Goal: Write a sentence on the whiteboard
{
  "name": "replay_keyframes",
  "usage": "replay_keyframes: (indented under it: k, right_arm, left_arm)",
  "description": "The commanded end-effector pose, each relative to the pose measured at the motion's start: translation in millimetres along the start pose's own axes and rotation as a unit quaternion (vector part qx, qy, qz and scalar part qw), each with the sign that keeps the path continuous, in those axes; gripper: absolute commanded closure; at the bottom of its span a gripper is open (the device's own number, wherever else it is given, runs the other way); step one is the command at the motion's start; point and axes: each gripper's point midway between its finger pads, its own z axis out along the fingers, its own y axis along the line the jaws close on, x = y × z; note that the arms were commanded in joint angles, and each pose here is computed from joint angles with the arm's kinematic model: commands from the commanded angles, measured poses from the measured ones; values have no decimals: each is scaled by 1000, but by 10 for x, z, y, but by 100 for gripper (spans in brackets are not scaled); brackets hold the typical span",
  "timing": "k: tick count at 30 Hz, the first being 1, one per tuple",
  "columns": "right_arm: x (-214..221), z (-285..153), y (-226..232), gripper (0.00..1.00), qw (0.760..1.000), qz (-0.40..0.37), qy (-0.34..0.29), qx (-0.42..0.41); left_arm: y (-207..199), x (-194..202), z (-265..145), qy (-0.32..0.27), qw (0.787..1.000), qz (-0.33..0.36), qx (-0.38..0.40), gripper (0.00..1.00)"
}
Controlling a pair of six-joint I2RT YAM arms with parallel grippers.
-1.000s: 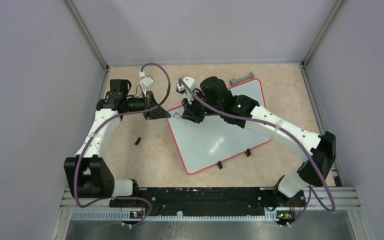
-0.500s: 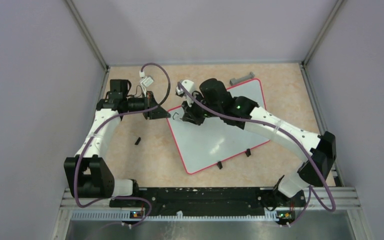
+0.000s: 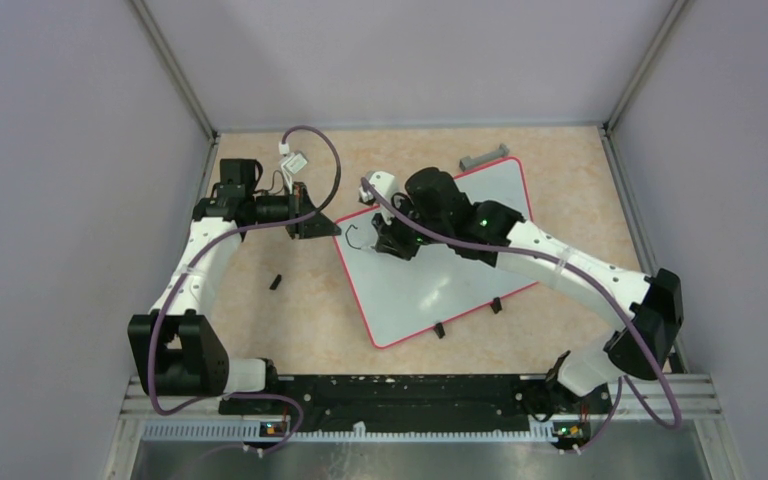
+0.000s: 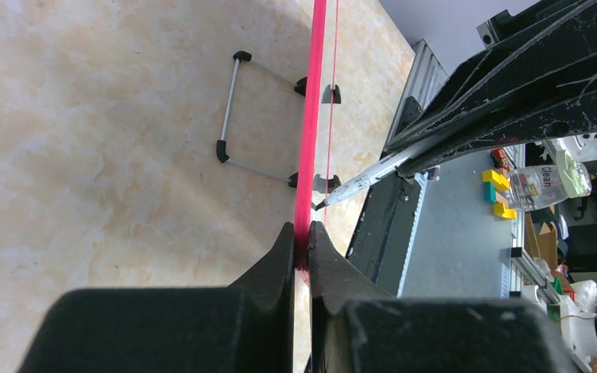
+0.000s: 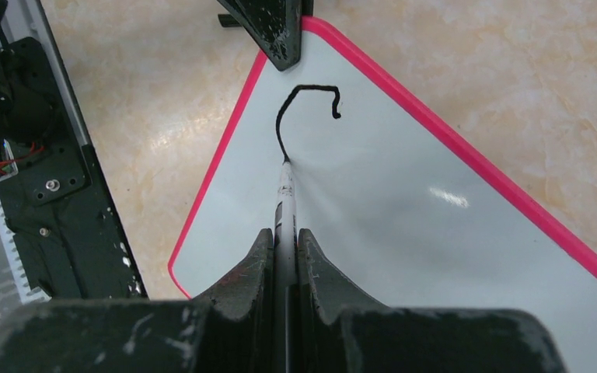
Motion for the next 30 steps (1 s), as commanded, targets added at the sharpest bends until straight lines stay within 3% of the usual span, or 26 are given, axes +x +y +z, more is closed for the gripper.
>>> replay_keyframes:
  k: [1, 15, 30]
  right_arm:
    - [-22, -157, -179, 100, 999, -4, -10, 43]
    - [216, -34, 75, 100, 1000, -12, 24, -2]
    - [-78, 137, 239, 100, 999, -5, -3, -44]
  left_arm:
    - [-79, -56, -17, -9, 1000, 25, 10, 100]
    - [-69, -61, -16, -9, 1000, 26, 9, 100]
    - [-62, -55, -15, -8, 1000, 28, 8, 100]
